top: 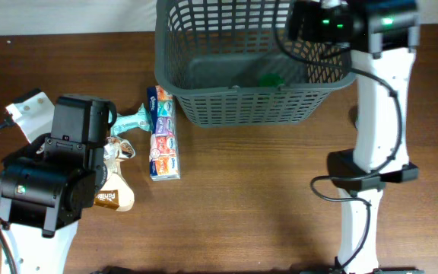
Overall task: Pack container
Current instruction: 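Withdraw the right gripper up and out of the basket, then move the right gripper toward the blue-lidded tin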
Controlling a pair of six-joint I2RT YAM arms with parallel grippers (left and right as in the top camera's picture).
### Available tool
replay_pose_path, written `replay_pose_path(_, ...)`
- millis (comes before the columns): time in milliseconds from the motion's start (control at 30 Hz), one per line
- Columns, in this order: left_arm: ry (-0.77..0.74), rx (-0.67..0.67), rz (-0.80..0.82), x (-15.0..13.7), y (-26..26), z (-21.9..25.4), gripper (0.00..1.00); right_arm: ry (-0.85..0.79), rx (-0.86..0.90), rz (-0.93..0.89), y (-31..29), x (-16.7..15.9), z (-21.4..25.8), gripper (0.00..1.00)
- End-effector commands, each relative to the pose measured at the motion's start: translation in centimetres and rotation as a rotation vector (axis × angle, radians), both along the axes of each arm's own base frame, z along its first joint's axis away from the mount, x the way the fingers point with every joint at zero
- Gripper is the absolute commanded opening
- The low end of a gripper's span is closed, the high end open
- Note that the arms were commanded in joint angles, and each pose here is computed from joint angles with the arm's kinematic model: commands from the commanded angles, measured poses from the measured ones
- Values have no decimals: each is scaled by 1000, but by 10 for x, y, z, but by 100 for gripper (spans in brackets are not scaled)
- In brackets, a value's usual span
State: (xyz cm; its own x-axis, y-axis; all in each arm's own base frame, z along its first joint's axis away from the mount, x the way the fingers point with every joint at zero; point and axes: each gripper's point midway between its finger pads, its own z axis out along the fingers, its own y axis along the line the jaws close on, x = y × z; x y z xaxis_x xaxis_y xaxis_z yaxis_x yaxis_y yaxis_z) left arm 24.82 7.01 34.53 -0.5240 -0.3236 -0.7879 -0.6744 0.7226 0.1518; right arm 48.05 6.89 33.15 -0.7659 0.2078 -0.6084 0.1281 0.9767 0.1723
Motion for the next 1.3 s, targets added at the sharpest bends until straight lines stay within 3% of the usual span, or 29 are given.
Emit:
replay_pose_path(0, -20, 8, 25, -1, 4, 5, 100, -66, 89, -128, -47, -16, 35, 99)
replay_pose_path(300, -20, 9, 24, -1, 4, 5, 100, -219, 221, -248, -130, -63, 99, 99)
replay_pose_path(500, -20, 9, 24, -1, 4, 5, 100, -233, 228, -331, -161, -73, 103, 99)
replay_pose_path(767, -20, 8, 25, -1, 4, 5, 100, 43, 314, -838, -211, -71, 15, 99)
replay_pose_path(967, -20, 9, 24, -1, 4, 5, 100, 312, 296, -887, -209, -79, -59, 99)
replay_pose_path(1167, -20, 9, 25, -1, 4, 5, 100, 346, 279, -887, -210, -80, -70, 99)
replay_pose_path(1267, -20, 9, 24, -1, 4, 5, 100, 335, 266, -1028, -222, -86, -72, 99)
